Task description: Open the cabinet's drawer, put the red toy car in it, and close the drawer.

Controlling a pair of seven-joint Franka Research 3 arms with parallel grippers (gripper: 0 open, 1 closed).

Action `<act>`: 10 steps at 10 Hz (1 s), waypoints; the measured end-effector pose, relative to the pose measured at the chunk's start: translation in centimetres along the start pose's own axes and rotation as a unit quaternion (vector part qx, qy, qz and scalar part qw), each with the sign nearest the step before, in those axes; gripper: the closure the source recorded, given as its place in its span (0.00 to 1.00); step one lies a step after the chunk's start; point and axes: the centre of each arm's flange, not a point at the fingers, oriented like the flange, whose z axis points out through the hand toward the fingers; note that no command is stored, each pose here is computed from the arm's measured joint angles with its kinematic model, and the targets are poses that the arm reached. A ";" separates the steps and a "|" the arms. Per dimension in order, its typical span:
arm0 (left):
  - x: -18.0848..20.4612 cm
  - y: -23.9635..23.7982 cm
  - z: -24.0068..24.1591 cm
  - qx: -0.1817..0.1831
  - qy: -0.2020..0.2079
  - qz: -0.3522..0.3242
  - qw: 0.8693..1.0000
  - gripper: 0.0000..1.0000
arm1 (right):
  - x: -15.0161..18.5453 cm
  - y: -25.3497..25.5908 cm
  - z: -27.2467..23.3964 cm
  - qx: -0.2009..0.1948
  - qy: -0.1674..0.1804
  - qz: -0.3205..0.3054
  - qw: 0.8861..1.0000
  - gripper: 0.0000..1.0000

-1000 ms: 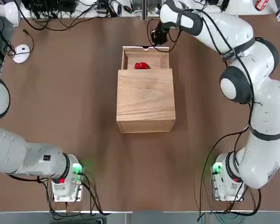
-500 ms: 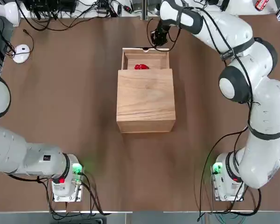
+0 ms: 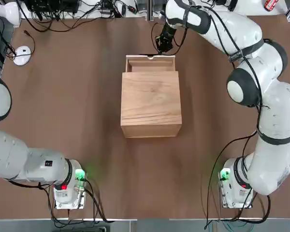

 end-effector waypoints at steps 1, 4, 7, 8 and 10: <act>0.0 0.0 0.0 0.000 0.000 0.000 1.000 0.06 | -0.3 -0.1 0.2 -0.002 -0.011 -0.001 1.000 0.99; 0.1 0.0 -0.1 0.000 0.004 0.000 1.000 0.07 | -1.2 -0.3 0.9 -0.006 -0.043 -0.003 0.999 0.99; 0.3 0.0 -0.3 0.000 0.014 0.000 1.000 0.07 | -2.2 -0.6 1.6 -0.011 -0.077 -0.007 0.997 0.99; 0.4 0.1 -0.4 0.000 0.019 0.001 1.000 0.07 | -2.4 -0.6 1.7 -0.013 -0.085 -0.008 0.996 0.99; 0.6 0.1 -0.5 -0.001 0.025 0.001 1.000 0.08 | -2.8 -0.6 2.0 -0.017 -0.100 -0.008 0.995 0.99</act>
